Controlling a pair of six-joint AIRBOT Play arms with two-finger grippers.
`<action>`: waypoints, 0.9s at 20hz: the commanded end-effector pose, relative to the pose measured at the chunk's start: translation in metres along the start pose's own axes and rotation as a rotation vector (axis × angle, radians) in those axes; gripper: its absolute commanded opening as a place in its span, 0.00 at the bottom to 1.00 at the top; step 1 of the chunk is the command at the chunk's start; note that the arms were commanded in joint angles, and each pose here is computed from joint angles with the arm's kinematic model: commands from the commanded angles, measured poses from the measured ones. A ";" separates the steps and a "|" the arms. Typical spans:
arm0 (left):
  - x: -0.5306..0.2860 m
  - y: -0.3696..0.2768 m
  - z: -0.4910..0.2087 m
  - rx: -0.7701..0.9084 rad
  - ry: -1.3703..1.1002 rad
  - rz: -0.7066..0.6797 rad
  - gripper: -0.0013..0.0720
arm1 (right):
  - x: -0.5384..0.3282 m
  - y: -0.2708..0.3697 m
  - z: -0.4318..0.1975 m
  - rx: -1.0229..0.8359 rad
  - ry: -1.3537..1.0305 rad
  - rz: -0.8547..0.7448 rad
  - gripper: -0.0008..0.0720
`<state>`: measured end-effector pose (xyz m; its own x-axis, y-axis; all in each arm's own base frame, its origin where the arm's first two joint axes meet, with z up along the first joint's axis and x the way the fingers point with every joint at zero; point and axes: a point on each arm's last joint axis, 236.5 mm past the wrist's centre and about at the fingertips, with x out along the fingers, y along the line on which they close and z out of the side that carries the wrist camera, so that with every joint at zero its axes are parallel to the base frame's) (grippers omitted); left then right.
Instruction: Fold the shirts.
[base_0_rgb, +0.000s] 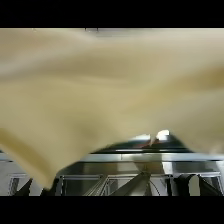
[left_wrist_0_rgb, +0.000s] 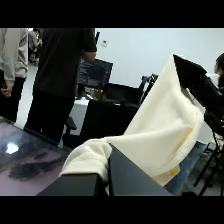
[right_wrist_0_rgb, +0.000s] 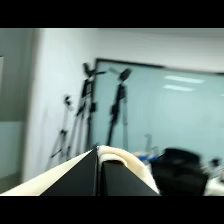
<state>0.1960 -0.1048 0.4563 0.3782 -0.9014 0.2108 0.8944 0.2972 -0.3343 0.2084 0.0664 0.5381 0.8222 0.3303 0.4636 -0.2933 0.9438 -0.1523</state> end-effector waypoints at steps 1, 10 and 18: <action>0.008 0.076 -0.040 -0.188 0.178 0.127 0.05 | 0.028 -0.022 -0.064 0.250 0.129 0.212 0.04; 0.047 0.341 -0.277 -0.780 0.553 0.277 0.05 | 0.059 -0.025 -0.450 0.880 0.746 0.289 0.04; 0.053 0.456 -0.303 -0.887 0.489 0.266 0.04 | 0.067 -0.041 -0.581 1.139 0.767 0.167 0.04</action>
<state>0.5290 -0.1150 0.0522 0.2256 -0.9270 -0.2998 0.2504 0.3525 -0.9017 0.5443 0.0582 0.0941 0.6908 0.7085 -0.1441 -0.3698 0.5175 0.7717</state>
